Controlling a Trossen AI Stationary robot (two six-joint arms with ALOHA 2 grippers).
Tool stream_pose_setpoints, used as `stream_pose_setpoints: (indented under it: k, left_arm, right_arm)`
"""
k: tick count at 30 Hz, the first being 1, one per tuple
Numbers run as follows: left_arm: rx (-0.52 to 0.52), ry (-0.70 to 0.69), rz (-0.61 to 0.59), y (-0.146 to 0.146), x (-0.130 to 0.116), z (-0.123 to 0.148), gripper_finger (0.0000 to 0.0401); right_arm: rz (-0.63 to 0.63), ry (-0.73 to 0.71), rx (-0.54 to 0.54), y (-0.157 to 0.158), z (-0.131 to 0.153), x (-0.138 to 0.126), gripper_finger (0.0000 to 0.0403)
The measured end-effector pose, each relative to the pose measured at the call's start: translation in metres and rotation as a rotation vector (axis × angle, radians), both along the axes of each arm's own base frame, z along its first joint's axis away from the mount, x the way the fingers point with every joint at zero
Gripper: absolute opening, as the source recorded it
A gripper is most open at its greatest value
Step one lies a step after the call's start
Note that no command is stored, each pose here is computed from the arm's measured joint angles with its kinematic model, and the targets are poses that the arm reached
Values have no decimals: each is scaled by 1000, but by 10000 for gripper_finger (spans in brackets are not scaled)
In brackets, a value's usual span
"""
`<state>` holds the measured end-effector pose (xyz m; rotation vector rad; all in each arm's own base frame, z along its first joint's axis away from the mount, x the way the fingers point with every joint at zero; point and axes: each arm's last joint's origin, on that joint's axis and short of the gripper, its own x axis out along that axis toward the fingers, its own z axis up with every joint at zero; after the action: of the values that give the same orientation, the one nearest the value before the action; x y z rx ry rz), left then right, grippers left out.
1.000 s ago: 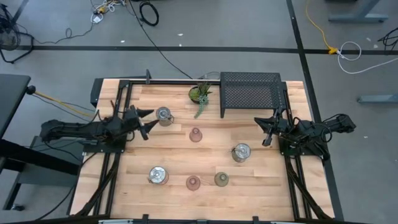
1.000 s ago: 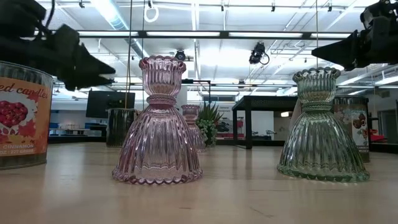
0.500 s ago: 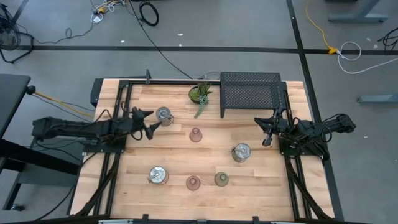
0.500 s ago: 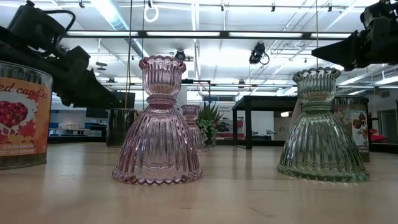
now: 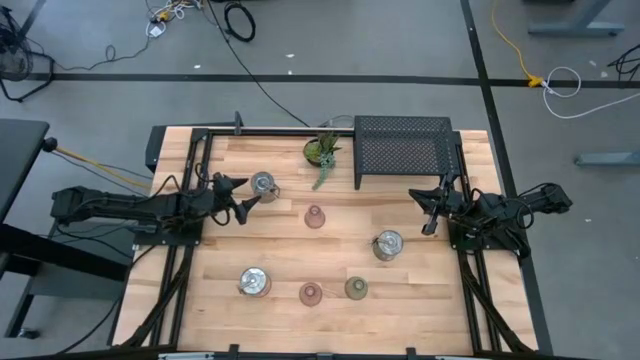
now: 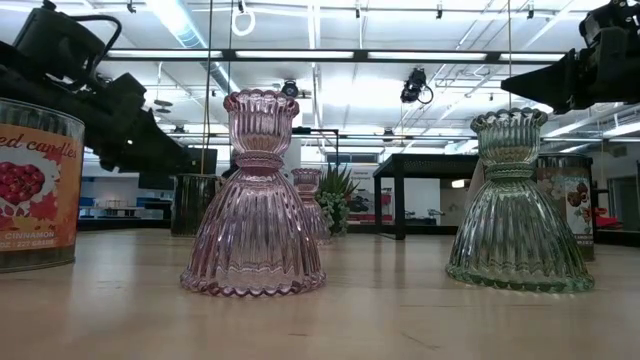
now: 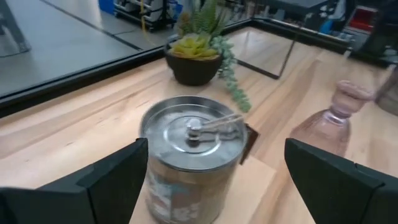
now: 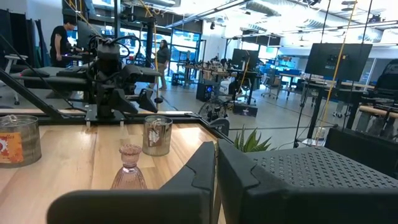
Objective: Pick & Place candle stick holders
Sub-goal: Put the top left silver scented candle on the shelf
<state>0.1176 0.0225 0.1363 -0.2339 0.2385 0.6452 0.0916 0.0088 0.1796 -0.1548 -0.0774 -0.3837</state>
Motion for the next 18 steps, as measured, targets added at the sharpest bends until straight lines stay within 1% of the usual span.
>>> stream_pose_setpoints:
  k: [7,11,15,18]
  left_arm:
    - [1,13,0,0,0,-1,378]
    - [9,36,-24,-1,0,-2,378]
    - [-46,17,1,0,-1,-4,388]
    - [-64,17,12,0,-2,-5,398]
  right_arm:
    - [0,0,0,0,0,0,18]
    - [0,1,0,0,0,0,18]
    - [0,0,0,0,0,0,18]
    - [0,0,0,0,0,0,18]
